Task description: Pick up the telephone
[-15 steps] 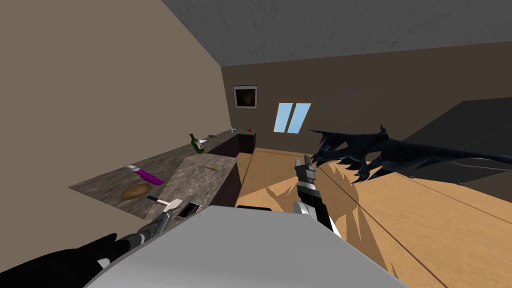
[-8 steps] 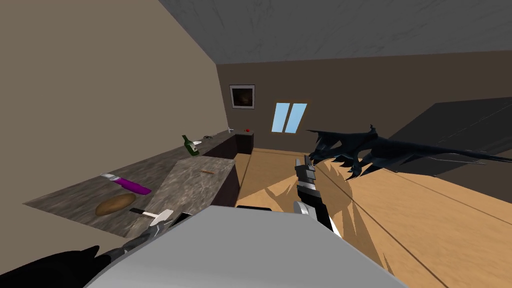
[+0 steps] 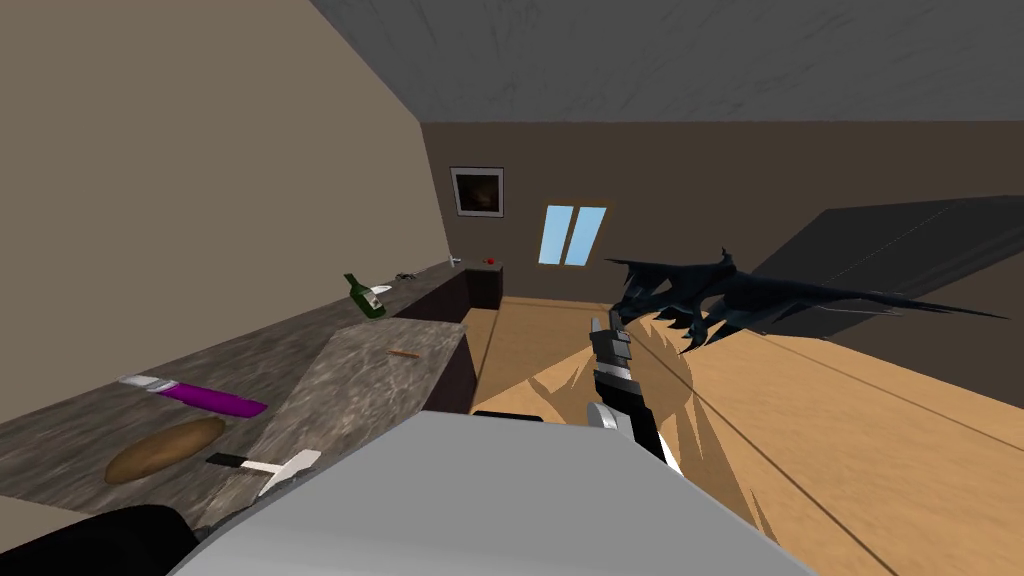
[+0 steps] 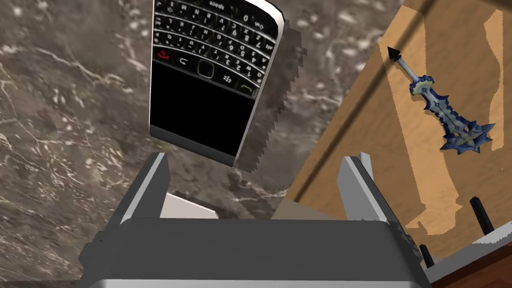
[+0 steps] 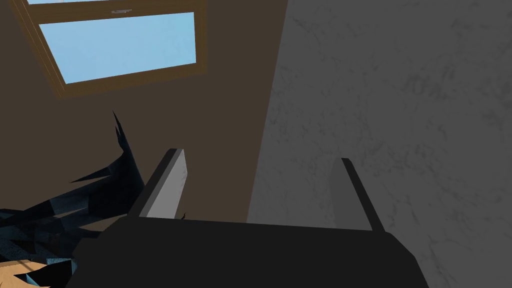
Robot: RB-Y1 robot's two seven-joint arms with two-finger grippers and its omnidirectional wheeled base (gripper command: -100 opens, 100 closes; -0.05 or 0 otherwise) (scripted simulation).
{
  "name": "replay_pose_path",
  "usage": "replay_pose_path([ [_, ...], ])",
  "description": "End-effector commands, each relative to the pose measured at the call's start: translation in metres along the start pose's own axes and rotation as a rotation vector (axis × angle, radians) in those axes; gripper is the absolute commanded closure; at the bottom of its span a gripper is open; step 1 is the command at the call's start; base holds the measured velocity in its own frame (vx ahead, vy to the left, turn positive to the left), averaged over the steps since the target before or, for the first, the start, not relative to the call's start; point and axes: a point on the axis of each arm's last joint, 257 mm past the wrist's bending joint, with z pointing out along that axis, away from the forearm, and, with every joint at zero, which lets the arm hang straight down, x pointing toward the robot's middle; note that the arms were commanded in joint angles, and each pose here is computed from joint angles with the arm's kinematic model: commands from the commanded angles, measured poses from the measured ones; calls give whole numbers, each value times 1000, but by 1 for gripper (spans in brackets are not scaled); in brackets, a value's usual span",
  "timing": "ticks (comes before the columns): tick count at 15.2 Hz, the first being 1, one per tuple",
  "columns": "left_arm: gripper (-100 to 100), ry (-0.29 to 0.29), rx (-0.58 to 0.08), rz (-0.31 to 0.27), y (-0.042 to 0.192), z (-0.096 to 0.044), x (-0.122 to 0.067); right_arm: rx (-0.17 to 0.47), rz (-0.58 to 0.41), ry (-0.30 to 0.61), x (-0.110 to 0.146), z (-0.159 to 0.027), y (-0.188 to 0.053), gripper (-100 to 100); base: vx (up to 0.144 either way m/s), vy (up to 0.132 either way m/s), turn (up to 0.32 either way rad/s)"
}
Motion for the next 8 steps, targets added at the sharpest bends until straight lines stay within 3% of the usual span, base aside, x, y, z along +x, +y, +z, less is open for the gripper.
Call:
replay_pose_path([
  [1,-100,13,-45,-7,13,-4,1,0,0,0,0,0,0,0,58,20,-87],
  [8,-100,46,-147,-21,43,-15,5,0,0,0,0,0,0,0,74,29,-107],
])
